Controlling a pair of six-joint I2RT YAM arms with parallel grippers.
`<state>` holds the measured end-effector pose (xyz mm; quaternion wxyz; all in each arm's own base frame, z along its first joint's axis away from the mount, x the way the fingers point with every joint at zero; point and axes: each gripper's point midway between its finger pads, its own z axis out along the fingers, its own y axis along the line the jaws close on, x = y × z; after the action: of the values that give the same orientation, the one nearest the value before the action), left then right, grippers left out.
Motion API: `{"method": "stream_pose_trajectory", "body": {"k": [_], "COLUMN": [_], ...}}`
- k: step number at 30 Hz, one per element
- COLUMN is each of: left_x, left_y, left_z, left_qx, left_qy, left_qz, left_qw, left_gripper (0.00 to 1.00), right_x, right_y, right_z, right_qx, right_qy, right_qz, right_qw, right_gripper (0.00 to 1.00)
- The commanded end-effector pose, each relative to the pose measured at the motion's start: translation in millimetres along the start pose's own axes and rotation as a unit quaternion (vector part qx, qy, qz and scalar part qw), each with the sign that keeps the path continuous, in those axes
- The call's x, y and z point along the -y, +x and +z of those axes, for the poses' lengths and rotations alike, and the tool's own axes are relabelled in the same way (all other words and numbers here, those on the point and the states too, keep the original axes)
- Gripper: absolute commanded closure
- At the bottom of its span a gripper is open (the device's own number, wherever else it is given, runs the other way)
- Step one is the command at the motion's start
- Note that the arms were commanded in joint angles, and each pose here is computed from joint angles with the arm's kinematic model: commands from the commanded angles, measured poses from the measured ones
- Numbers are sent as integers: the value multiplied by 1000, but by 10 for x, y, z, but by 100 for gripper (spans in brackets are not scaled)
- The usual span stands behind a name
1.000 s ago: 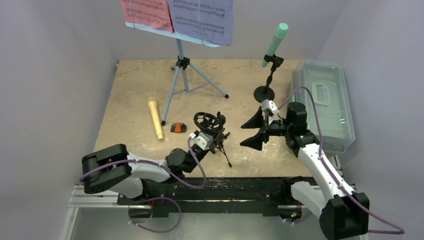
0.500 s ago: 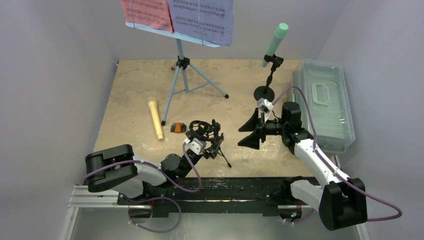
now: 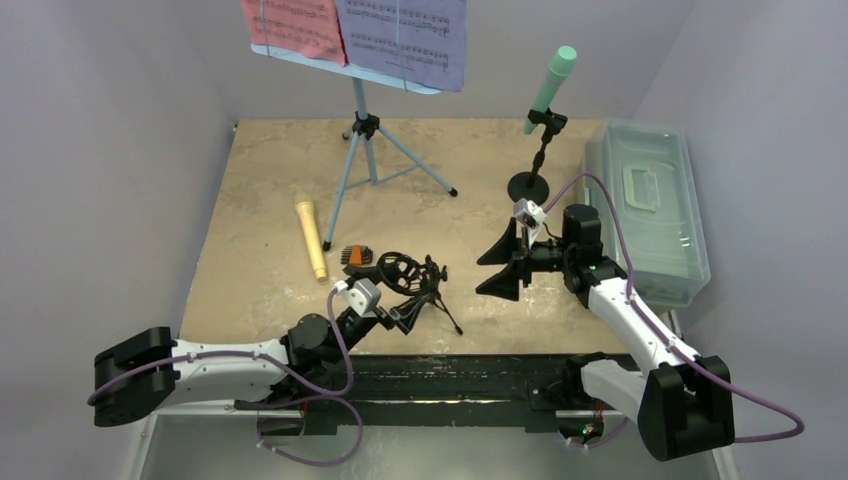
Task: Pack up the instrument practice props
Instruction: Unscrew the knob on the microphone stand.
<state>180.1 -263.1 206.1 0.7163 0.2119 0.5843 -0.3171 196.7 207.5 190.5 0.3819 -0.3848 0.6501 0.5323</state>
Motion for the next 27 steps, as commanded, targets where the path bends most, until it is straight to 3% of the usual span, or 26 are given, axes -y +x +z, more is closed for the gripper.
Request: {"method": "stream_pose_trajectory", "body": {"k": [1, 5, 12, 24, 27], "left_x": [65, 67, 22, 176, 228], "left_y": [248, 460, 424, 269, 247], "left_z": [-75, -76, 155, 393, 434], "left_qx": [-44, -62, -20, 50, 64], "left_qy": [29, 31, 27, 77, 88], "left_qz": [19, 28, 88, 79, 70], "left_qw": [998, 997, 996, 993, 992], "left_gripper": [7, 10, 22, 33, 43], "right_x": [-54, -59, -77, -87, -84], "right_y": [-88, -81, -70, -71, -63], "right_z": [-2, -3, -1, -2, 0], "right_qx": [1, 0, -1, -2, -3], "right_qy": [-11, -13, -19, -25, -24], "right_qz": [-26, -27, -26, -27, -26], "right_qw": [1000, 1000, 999, 999, 999], "right_gripper": [15, 14, 14, 14, 14]}}
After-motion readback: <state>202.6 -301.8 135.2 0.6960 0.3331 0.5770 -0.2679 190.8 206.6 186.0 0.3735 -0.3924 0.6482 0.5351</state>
